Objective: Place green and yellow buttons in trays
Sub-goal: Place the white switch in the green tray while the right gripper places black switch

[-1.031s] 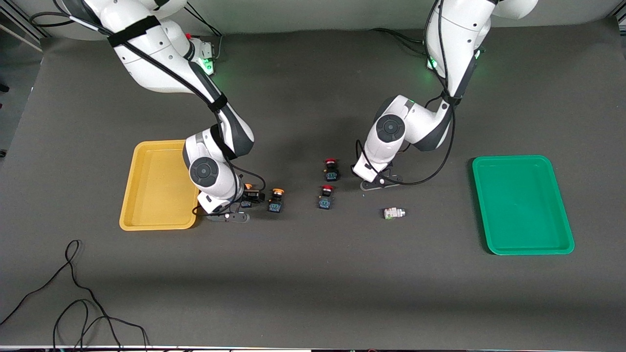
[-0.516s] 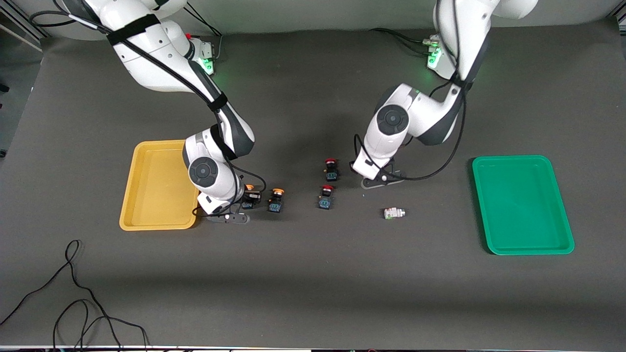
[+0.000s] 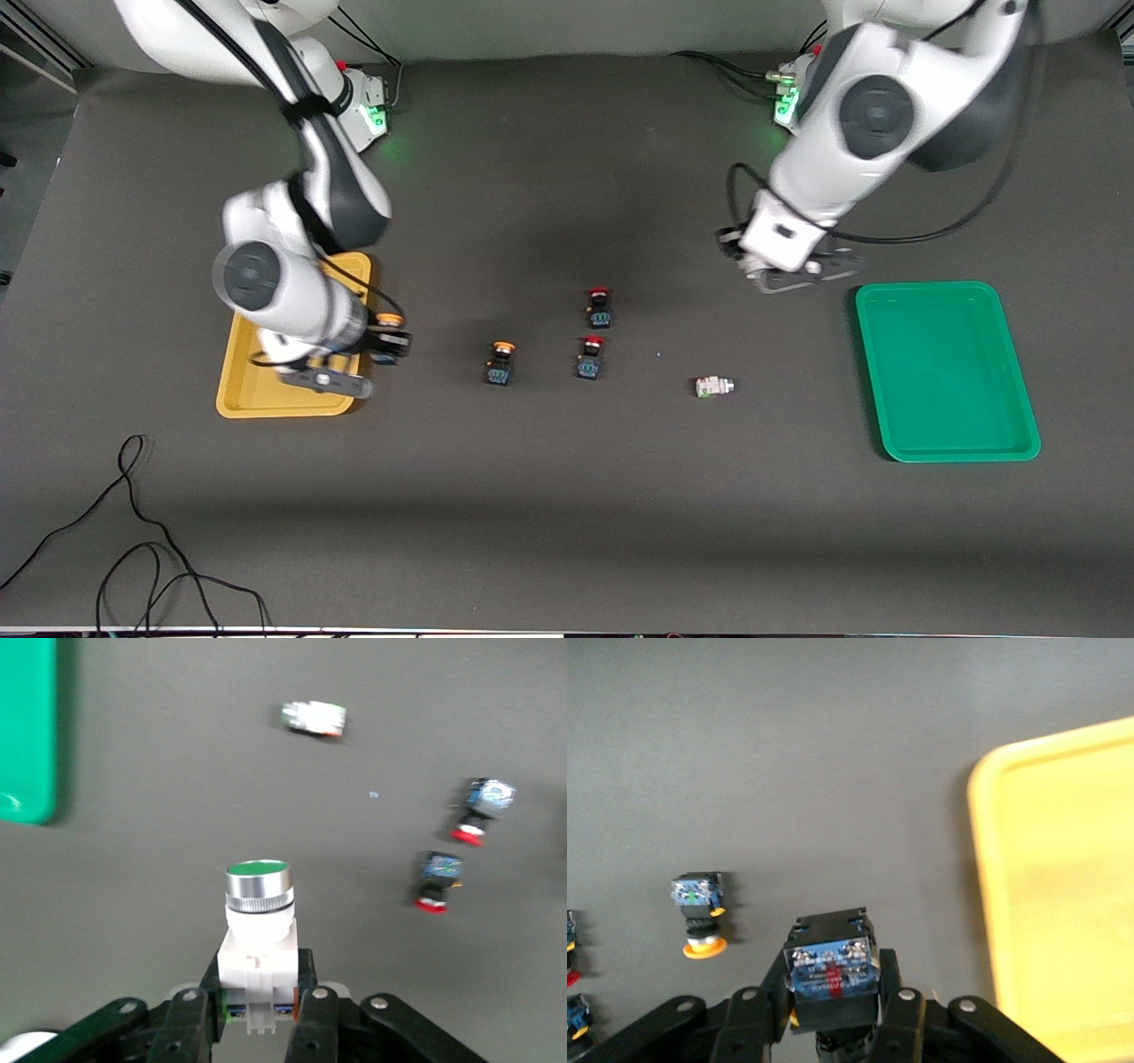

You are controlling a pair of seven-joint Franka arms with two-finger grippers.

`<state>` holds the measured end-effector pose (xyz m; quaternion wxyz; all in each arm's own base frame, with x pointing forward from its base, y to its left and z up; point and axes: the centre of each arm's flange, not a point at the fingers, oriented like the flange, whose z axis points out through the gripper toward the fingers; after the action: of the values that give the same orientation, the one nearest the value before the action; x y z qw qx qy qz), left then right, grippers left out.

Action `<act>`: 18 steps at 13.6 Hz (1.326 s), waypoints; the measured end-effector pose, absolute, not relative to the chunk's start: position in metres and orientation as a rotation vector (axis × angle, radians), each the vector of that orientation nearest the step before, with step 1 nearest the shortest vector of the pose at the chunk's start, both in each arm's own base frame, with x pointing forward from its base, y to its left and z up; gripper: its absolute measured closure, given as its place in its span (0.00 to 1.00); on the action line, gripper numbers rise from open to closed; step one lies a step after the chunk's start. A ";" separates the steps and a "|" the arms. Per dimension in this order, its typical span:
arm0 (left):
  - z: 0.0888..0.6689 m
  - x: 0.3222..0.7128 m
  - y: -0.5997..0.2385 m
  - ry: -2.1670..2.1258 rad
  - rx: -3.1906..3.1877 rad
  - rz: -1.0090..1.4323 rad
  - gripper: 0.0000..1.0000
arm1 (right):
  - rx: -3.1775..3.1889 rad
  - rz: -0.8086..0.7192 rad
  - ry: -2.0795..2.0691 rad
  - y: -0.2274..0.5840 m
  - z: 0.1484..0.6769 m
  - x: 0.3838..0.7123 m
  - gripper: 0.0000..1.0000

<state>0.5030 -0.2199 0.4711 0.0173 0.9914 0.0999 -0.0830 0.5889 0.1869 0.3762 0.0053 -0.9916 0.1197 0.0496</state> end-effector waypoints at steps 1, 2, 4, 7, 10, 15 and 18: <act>0.469 0.516 -0.180 0.250 3.075 -0.282 0.67 | -3.106 0.174 0.381 0.168 0.395 0.588 0.59; 0.464 0.529 -0.135 0.198 3.064 -0.302 0.67 | -3.109 0.197 0.362 0.148 0.408 0.586 0.59; 0.457 0.544 -0.043 0.116 3.044 -0.315 0.67 | -3.112 0.223 0.276 0.105 0.424 0.585 0.59; 0.448 0.547 0.055 0.048 3.072 -0.318 0.67 | -3.113 0.256 0.178 0.047 0.415 0.582 0.59; 0.408 0.561 0.077 0.043 3.108 -0.319 0.67 | -3.120 0.227 0.102 0.018 0.373 0.571 0.59; 0.282 0.590 0.073 0.108 3.145 -0.338 0.67 | -3.159 0.103 0.089 0.007 0.276 0.533 0.59; 0.234 0.595 0.073 0.137 3.145 -0.334 0.67 | -3.198 0.084 0.082 0.005 0.234 0.526 0.59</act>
<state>0.5953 0.0734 0.2338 -0.0121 0.9934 0.0432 -0.1054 0.5261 0.0053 0.2345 -0.0291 -0.9989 0.0256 0.0264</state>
